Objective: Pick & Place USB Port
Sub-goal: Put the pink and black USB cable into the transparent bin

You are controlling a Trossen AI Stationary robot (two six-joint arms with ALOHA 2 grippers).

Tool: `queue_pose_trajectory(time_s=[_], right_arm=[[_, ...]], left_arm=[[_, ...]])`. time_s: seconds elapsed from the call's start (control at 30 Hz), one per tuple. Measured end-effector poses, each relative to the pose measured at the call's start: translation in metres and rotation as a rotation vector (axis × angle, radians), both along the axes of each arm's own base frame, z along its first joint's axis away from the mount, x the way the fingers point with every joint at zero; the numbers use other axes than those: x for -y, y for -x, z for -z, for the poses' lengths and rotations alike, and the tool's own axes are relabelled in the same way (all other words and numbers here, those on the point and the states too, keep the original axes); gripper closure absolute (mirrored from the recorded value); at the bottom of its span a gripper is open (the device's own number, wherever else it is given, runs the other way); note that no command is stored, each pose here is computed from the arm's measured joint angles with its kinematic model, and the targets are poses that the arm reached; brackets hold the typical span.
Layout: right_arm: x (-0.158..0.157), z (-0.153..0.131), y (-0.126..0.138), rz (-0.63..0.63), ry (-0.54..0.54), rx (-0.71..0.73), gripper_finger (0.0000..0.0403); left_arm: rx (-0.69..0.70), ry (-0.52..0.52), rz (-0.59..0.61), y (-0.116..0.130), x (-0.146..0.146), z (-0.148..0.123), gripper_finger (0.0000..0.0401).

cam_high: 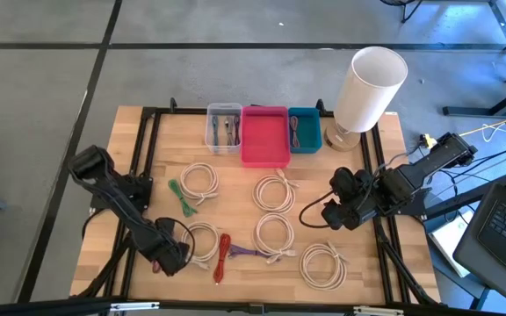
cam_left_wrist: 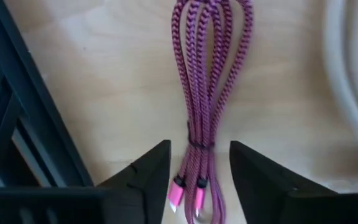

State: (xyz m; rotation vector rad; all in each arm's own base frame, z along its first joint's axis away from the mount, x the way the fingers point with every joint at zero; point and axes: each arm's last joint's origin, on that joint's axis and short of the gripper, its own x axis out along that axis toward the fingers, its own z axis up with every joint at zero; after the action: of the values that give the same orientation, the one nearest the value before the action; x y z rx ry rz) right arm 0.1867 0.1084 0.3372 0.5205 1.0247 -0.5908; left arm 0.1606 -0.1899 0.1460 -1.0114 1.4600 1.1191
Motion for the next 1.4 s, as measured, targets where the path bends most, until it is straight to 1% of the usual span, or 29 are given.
queue_pose_trajectory(time_s=[0.13, 0.23, 0.3, 0.43, 0.47, 0.6, 0.73, 0.8, 0.87, 0.93, 1.03, 1.1, 1.17, 1.27, 1.4], right_arm=[[-0.001, 0.000, -0.001, 0.000, -0.007, 0.010, 0.0158], [-0.001, 0.000, -0.002, 0.000, -0.011, 0.017, 0.0158], [-0.001, -0.001, -0.002, 0.000, -0.013, 0.021, 0.0158], [-0.001, -0.001, -0.002, 0.000, -0.014, 0.022, 0.0158], [-0.001, -0.001, -0.002, 0.000, -0.014, 0.023, 0.0158], [-0.001, -0.001, -0.002, 0.003, -0.009, 0.029, 0.0158], [-0.001, -0.001, -0.002, 0.005, -0.002, 0.034, 0.0158], [-0.001, -0.001, -0.003, 0.007, 0.006, 0.038, 0.0158], [-0.001, -0.001, -0.003, 0.008, 0.006, 0.039, 0.0158], [-0.001, -0.001, -0.003, 0.008, 0.007, 0.039, 0.0158], [0.000, -0.001, -0.003, 0.013, 0.022, 0.053, 0.0158], [-0.001, -0.002, -0.004, 0.016, 0.019, 0.065, 0.0158], [0.000, -0.002, -0.006, 0.022, 0.014, 0.073, 0.0158], [0.002, -0.002, -0.008, 0.035, 0.005, 0.088, 0.0158], [0.002, -0.003, -0.011, 0.042, -0.007, 0.107, 0.0158]], left_arm=[[0.019, 0.024, -0.001, 0.003, -0.003, 0.011, 0.0231], [0.026, 0.028, 0.001, 0.003, -0.004, 0.014, 0.0248], [0.036, 0.034, 0.012, 0.002, -0.004, 0.013, 0.0280], [0.056, 0.046, 0.029, 0.002, -0.004, 0.011, 0.0375], [0.061, 0.048, 0.029, 0.002, -0.004, 0.010, 0.0383], [0.081, 0.017, 0.008, 0.003, -0.006, 0.002, 0.0390], [0.146, -0.026, -0.005, 0.003, -0.011, -0.028, 0.0392], [0.196, -0.078, -0.011, 0.006, -0.018, -0.050, 0.0392], [0.303, -0.130, -0.028, 0.008, -0.027, -0.074, 0.0392], [0.468, -0.212, -0.052, 0.008, -0.040, -0.099, 0.0393], [0.750, -0.382, -0.111, 0.007, -0.064, -0.127, 0.0393], [0.850, -0.481, -0.121, 0.005, -0.082, -0.140, 0.0393], [0.842, -0.565, -0.109, 0.002, -0.103, -0.147, 0.0393], [0.777, -0.664, -0.099, -0.005, -0.138, -0.155, 0.0393], [0.677, -0.737, -0.056, -0.010, -0.184, -0.164, 0.0393]])
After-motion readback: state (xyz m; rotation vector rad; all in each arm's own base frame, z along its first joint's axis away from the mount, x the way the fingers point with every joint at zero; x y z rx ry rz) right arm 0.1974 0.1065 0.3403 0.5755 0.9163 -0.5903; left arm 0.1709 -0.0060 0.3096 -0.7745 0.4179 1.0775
